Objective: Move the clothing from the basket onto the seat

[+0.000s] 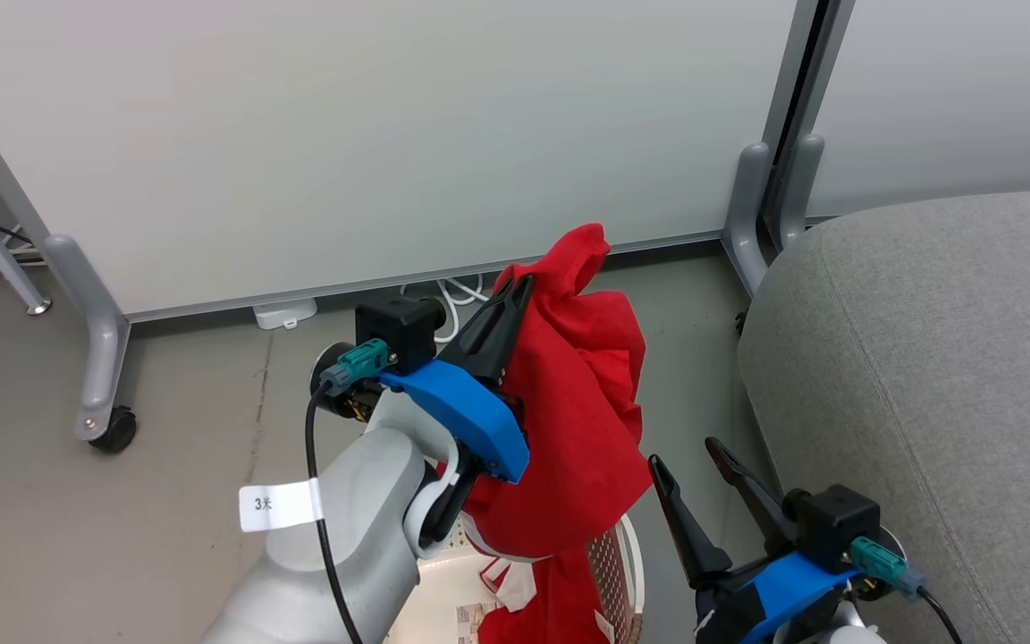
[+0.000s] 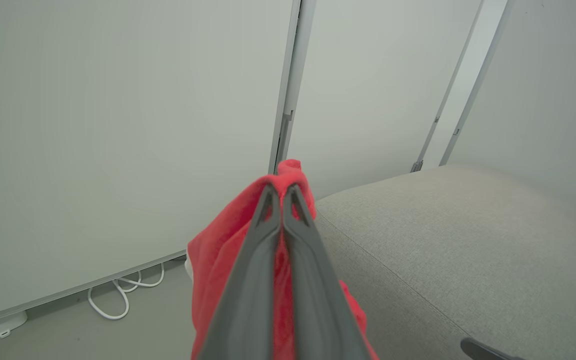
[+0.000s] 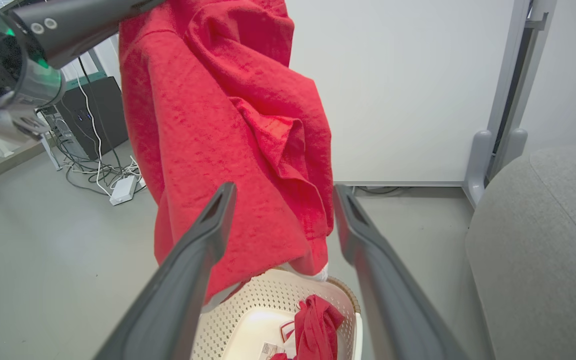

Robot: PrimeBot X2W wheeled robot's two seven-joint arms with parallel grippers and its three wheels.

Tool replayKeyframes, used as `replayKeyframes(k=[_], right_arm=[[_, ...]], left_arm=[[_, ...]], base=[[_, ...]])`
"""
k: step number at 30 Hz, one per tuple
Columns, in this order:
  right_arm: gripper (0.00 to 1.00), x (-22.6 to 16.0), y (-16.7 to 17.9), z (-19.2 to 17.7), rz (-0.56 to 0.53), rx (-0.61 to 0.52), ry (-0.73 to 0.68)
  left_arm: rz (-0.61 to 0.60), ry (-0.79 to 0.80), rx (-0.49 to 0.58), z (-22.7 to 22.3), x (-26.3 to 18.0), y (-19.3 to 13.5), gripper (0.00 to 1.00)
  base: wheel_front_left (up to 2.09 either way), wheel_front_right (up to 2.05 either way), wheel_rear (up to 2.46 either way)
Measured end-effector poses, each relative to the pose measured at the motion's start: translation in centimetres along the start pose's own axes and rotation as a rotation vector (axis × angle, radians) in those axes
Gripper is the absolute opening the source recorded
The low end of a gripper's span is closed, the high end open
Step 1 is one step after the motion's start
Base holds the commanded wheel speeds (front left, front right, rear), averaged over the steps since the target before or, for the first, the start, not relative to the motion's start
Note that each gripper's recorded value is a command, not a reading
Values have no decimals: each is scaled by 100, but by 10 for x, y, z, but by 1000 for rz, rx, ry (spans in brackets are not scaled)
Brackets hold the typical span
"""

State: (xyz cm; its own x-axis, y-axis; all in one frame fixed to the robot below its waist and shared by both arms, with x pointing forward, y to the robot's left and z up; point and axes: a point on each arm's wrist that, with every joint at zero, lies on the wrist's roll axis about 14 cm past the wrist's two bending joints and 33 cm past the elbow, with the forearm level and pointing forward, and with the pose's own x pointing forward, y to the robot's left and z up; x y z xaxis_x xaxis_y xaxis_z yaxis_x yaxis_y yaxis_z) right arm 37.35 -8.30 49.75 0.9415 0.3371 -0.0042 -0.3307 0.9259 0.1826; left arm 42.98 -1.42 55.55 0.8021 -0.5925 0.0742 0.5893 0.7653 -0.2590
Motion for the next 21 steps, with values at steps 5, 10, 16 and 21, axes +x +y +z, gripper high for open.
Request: replayKeyframes(k=[5, 10, 16, 21], right_arm=[[100, 0, 1, 2, 4, 0, -5], [100, 3, 11, 1, 37, -11, 12], [100, 17, 26, 7, 96, -56, 26], [100, 30, 31, 8, 127, -84, 56]], left_arm=[[-7, 15, -8, -6, 0, -2, 0], [-17, 28, -9, -11, 2, -6, 0], [-35, 41, -9, -15, 5, -10, 0], [-43, 53, -9, -19, 7, -12, 0]], base=[[0, 0, 0], [0, 0, 0], [0, 0, 0], [0, 0, 0]])
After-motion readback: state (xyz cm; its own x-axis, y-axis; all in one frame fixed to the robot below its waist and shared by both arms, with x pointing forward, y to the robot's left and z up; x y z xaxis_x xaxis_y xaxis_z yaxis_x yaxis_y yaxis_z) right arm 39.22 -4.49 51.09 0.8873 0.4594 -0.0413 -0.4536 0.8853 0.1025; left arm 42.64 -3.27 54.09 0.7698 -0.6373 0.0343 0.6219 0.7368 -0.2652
